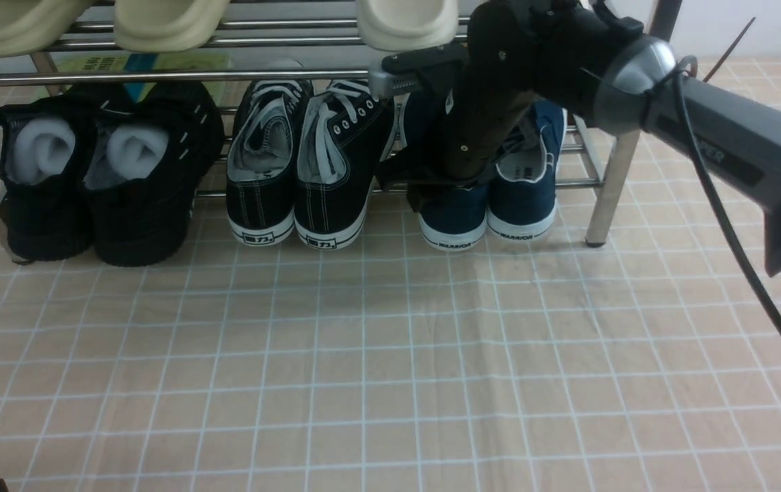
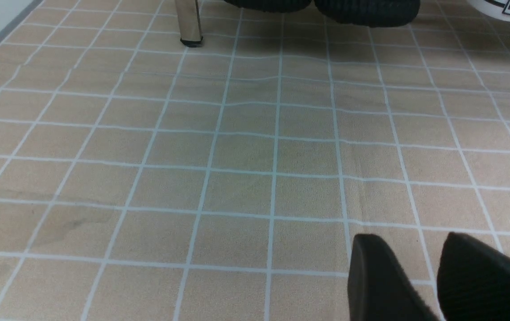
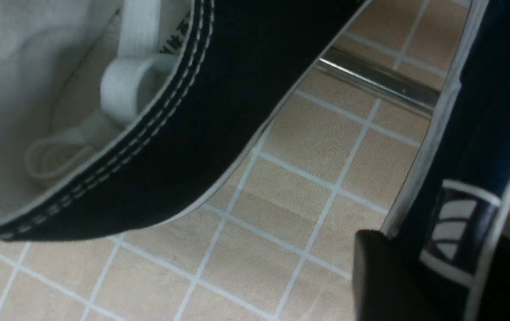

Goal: Take the shoes off the shelf from the light coffee tablecloth by hand.

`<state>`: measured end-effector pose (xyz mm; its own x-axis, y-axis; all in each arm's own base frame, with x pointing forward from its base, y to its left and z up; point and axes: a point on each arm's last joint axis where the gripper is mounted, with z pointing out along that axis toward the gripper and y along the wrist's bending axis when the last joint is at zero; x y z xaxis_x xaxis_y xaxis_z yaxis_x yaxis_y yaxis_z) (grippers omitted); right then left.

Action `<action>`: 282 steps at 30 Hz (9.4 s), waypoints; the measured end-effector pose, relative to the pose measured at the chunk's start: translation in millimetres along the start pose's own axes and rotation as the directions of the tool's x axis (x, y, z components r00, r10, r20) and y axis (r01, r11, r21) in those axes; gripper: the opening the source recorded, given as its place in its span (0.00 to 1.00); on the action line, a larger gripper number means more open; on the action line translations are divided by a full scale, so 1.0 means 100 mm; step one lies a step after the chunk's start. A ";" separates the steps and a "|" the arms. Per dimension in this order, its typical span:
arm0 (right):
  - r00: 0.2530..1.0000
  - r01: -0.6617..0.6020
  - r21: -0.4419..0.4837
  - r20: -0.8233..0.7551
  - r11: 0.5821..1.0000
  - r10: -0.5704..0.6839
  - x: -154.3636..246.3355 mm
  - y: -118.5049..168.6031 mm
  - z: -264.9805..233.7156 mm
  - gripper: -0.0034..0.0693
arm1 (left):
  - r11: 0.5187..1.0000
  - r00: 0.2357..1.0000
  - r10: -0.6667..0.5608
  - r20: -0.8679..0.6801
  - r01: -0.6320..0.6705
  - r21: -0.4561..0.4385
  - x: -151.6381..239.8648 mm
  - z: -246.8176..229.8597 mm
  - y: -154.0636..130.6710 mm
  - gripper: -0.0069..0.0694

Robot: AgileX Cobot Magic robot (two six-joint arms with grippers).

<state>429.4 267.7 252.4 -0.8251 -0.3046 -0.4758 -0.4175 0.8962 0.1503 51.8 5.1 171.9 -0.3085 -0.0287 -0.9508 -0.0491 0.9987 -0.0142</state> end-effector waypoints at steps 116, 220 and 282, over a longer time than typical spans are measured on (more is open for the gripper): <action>0.992 -0.068 0.055 0.110 0.996 0.062 0.32 -0.26 -0.74 0.21 | 1.000 1.000 0.000 0.000 0.000 0.000 0.00 0.00 0.00 0.40; 0.983 -0.166 0.062 -0.066 0.984 0.170 1.29 0.05 -0.28 0.13 | 1.000 1.000 0.000 0.000 0.000 0.000 0.00 0.00 0.00 0.40; 0.532 0.179 -0.076 0.846 0.981 -0.031 3.59 -0.41 -2.57 0.04 | 1.000 1.000 0.000 0.000 0.000 0.000 0.00 0.00 0.00 0.40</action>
<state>52.3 39.2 297.7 -0.1038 0.0832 -0.9911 -0.5862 0.7999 0.1285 51.8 5.1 171.9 -0.3085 -0.0287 -0.9508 -0.0491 0.9987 -0.0142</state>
